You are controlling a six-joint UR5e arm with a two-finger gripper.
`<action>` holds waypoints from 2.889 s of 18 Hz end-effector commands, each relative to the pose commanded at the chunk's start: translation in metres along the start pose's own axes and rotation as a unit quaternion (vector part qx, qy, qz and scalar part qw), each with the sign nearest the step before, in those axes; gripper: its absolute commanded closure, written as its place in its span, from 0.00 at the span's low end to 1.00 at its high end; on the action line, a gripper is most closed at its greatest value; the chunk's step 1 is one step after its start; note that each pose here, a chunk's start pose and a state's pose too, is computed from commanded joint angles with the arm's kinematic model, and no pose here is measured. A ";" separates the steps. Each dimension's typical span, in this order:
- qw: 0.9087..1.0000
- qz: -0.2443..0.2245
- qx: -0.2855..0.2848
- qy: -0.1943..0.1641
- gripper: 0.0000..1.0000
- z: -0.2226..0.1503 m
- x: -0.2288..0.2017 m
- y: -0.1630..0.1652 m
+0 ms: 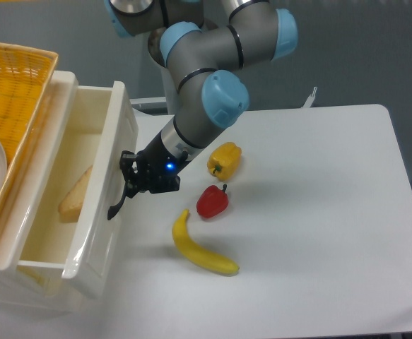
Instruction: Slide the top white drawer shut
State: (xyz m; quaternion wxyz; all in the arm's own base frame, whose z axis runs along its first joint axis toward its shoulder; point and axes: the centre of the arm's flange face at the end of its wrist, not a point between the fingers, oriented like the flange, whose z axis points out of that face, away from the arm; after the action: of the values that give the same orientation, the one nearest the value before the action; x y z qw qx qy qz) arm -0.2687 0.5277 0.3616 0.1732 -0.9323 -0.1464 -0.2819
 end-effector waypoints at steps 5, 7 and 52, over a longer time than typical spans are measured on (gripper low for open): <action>1.000 -0.003 -0.004 0.002 0.97 0.007 0.004 0.000; 1.000 -0.001 -0.007 0.003 0.97 0.010 0.008 0.000; 0.993 0.069 0.006 -0.091 0.52 -0.020 -0.001 -0.030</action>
State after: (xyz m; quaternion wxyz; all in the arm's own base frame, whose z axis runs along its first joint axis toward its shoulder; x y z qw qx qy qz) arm -0.2902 0.5463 0.3836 0.1837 -0.9609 -0.0988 -0.1821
